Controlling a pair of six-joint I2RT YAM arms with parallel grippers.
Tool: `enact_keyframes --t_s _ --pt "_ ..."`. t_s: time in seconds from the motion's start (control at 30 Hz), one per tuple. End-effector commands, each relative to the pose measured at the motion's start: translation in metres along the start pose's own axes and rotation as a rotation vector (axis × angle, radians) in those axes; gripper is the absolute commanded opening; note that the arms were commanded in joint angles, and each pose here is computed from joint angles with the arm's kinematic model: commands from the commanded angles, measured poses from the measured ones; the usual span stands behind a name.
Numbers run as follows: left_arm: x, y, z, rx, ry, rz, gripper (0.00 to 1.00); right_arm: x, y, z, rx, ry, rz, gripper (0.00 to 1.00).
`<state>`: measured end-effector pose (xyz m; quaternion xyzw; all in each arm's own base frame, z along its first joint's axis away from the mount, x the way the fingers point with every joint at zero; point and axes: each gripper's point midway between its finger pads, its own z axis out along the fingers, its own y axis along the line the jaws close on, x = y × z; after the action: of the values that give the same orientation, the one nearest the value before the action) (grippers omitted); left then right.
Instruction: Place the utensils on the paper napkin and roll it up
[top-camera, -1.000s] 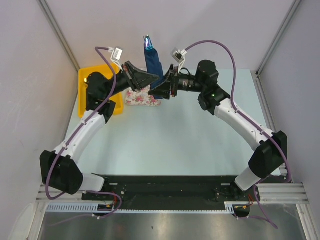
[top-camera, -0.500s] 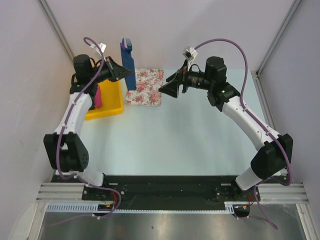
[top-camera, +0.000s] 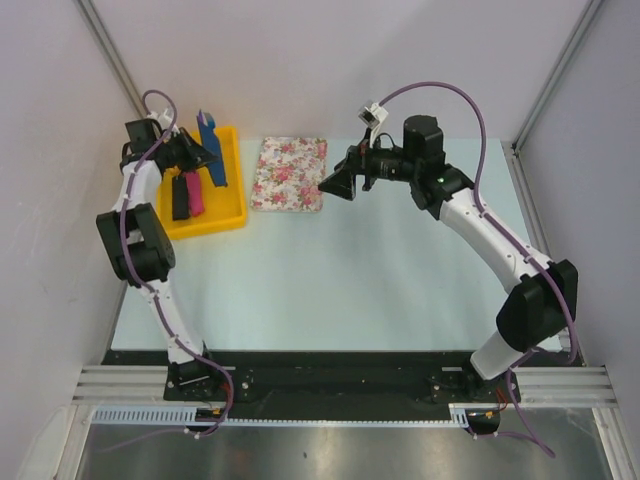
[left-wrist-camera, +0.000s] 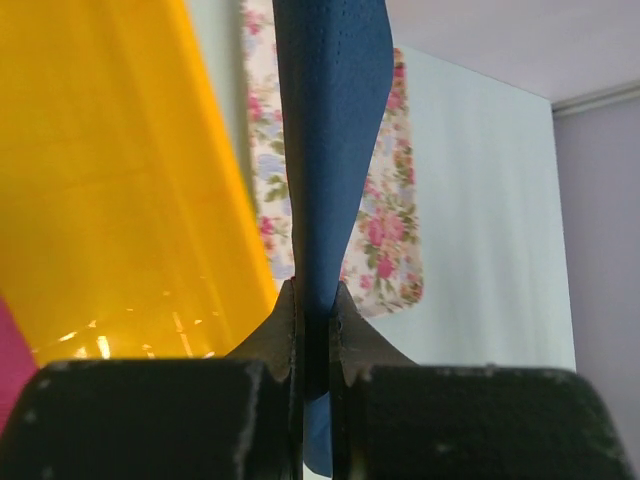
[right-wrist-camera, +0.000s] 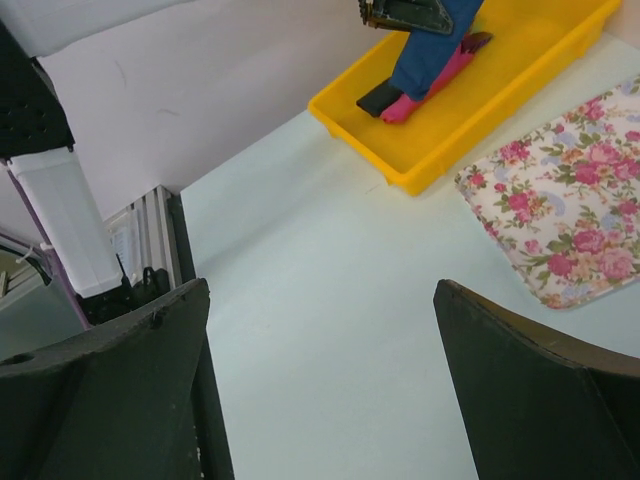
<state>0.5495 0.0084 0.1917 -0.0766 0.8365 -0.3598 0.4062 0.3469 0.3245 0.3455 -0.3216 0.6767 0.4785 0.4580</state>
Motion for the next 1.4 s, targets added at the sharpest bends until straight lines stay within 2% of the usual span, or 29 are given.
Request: enact_keyframes --t_s 0.0,0.27,0.53,0.73,1.13,1.23,1.27,1.37 --pt "-0.028 0.011 0.002 -0.022 -0.045 0.031 0.00 -0.011 -0.010 0.004 0.016 -0.008 -0.034 1.00" --pt "0.015 0.061 0.030 -0.023 0.059 -0.069 0.00 -0.006 -0.023 0.011 0.028 0.028 -0.005 1.00" --pt "0.037 0.079 0.050 0.009 0.102 -0.137 0.00 -0.001 -0.031 0.013 0.038 0.060 0.028 1.00" --pt "0.067 0.082 0.064 0.050 0.180 -0.187 0.00 0.003 -0.034 0.015 0.045 0.080 0.042 1.00" --pt "0.085 0.090 0.079 0.052 0.216 -0.237 0.00 0.005 -0.037 0.015 0.049 0.111 0.048 1.00" --pt "0.091 0.097 0.079 -0.001 0.225 -0.235 0.09 0.004 -0.037 0.013 0.046 0.115 0.046 1.00" --pt "0.092 0.102 0.079 -0.027 0.225 -0.228 0.16 0.003 -0.036 0.013 0.046 0.114 0.045 1.00" --pt "0.091 0.101 0.076 -0.059 0.224 -0.213 0.27 0.002 -0.037 0.011 0.044 0.114 0.046 1.00"
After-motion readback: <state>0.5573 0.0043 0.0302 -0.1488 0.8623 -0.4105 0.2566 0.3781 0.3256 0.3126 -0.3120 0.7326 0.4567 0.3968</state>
